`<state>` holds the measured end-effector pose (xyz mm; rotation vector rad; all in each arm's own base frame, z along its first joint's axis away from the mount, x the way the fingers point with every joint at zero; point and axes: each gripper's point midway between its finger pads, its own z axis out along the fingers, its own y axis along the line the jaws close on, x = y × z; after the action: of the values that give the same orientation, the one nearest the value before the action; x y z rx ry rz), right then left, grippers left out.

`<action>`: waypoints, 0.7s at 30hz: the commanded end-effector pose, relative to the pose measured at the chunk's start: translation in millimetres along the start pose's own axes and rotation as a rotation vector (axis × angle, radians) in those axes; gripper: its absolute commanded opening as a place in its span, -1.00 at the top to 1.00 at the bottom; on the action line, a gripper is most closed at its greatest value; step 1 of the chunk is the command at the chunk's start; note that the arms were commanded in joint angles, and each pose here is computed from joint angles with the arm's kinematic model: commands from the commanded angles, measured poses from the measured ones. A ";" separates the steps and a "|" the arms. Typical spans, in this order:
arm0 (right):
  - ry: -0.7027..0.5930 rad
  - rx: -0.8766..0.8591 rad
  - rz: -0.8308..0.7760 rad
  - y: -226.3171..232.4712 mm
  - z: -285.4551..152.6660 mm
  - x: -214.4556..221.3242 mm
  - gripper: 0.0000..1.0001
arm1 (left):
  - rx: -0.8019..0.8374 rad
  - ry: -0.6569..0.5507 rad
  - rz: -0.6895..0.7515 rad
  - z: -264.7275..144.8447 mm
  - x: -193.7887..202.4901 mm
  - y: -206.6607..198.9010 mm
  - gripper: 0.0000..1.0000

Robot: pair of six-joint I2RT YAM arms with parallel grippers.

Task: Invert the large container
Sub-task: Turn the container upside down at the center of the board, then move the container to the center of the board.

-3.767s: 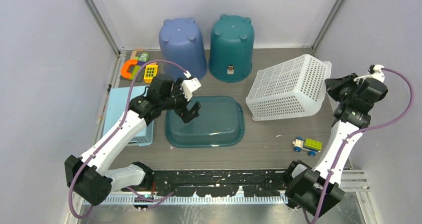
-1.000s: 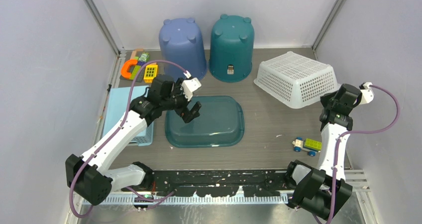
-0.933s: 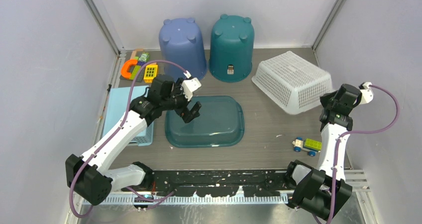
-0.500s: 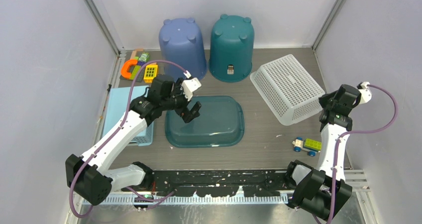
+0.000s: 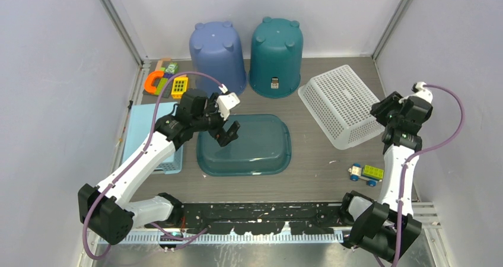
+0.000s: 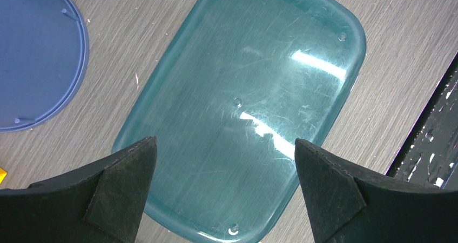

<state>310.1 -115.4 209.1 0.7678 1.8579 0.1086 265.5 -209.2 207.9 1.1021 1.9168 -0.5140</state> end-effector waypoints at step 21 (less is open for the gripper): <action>0.281 -0.193 -0.534 34.4 143.4 -24.2 -0.56 | -0.010 0.002 0.035 3.5 2.9 5.6 -0.99</action>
<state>445.8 -134.3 182.8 0.1444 2.1956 0.0809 266.0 -208.3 205.2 1.1243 1.9121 -0.5010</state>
